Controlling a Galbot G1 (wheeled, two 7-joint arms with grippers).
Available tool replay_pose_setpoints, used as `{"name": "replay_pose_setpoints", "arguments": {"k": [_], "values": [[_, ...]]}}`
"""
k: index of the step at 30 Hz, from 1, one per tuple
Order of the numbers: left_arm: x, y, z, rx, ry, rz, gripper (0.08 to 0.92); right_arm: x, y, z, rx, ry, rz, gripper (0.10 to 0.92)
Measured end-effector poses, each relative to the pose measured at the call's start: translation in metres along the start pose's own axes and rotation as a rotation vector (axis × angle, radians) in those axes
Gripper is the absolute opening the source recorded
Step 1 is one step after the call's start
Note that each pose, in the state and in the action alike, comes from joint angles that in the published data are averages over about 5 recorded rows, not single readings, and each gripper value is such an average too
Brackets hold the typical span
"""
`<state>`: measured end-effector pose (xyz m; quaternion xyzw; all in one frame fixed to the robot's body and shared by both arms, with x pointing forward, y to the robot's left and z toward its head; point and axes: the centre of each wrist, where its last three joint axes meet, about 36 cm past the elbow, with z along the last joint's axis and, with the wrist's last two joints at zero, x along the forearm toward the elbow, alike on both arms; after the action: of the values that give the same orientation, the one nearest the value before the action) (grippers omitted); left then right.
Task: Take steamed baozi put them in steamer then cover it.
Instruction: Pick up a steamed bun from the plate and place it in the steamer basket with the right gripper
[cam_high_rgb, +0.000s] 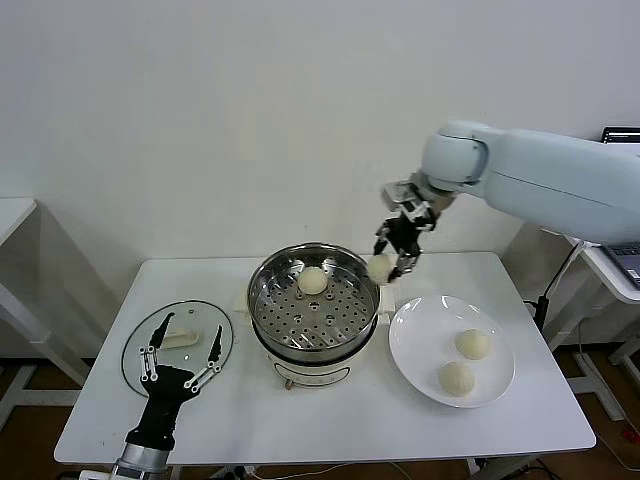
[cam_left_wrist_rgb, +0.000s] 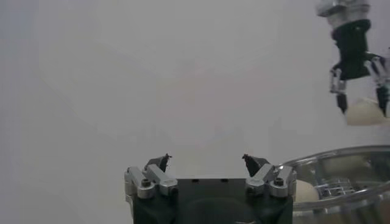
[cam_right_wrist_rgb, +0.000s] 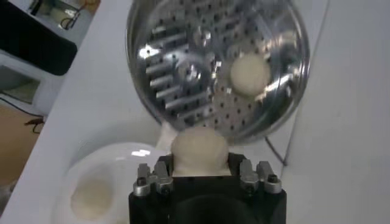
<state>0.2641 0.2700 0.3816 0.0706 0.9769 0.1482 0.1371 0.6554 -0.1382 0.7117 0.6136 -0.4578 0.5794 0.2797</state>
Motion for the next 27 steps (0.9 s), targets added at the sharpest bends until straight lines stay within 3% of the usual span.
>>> {"name": "replay_pose_setpoints", "arguments": {"k": [14,27], "values": [[-0.002,0.001,0.001,0.0,-0.013,-0.017,0.823,-0.081,-0.035,-0.086,0.039,-0.002,-0.011,0.618],[-0.002,0.001,0.002,0.0,-0.019,-0.022,0.823,-0.137,-0.044,-0.124,0.037,-0.005,-0.01,0.618]]}}
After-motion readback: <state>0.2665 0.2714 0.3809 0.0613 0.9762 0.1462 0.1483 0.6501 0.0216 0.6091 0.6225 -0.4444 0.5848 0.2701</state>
